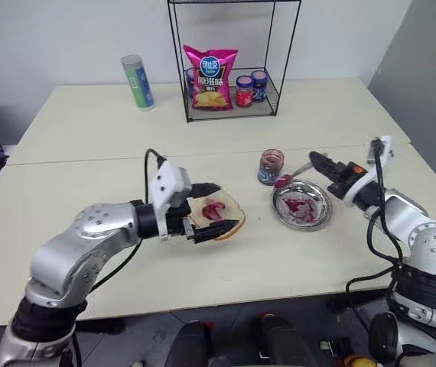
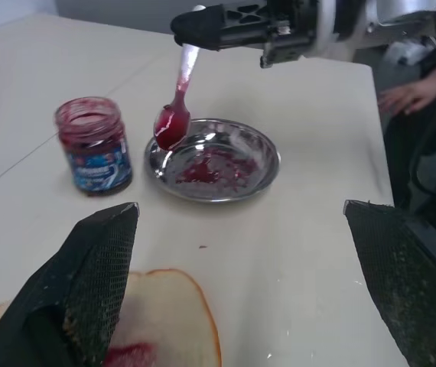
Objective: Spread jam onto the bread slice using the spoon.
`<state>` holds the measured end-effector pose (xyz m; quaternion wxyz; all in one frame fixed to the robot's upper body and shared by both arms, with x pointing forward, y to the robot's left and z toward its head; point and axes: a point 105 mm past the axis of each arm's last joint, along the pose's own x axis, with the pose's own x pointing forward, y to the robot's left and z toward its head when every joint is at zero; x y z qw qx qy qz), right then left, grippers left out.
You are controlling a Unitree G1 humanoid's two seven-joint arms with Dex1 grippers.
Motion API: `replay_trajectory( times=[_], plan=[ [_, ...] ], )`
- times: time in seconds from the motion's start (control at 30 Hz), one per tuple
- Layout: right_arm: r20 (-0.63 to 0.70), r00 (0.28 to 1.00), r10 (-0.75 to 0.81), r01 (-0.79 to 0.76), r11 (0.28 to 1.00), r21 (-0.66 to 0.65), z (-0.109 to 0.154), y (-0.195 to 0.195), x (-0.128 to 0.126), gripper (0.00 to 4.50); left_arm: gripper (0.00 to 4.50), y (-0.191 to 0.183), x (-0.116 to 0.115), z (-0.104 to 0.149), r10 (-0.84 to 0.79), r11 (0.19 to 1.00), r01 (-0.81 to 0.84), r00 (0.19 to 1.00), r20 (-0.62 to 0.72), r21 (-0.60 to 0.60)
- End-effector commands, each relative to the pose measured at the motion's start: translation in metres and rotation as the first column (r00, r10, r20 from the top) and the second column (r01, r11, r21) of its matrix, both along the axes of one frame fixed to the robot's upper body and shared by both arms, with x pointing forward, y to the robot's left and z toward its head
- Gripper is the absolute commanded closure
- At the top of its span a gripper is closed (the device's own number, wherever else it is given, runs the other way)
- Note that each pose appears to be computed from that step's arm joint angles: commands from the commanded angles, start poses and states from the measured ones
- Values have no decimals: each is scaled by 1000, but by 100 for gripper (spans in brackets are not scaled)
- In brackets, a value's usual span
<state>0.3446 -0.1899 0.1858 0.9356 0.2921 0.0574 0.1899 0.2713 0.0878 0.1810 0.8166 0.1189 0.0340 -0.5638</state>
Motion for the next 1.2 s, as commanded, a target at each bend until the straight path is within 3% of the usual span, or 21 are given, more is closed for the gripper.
replay_trajectory(
  times=[0.03, 0.23, 0.7, 0.8, 1.2],
  plan=[
    [46, 994, -99, 101, 994, -50, -1, -17, -1, 447, 0, -17, 2, -1, -97, 995, 95, 993, 59, 33],
    [13, 983, -183, 183, 983, -12, -26, -36, 0, 447, 0, -35, 12, 1, -169, 985, 166, 981, 96, 42],
    [-36, 986, -165, 166, 986, 22, -43, -61, -8, 447, 0, -36, 16, 0, -186, 982, 182, 977, 107, 48],
    [-39, 985, -168, 169, 985, 22, -44, -66, -5, 396, 0, -36, 16, 0, -185, 982, 181, 977, 107, 49],
    [-21, 973, -232, 232, 972, 23, -35, -85, 5, 118, 0, -29, 18, 1, -155, 987, 150, 982, 108, 48]
  ],
)
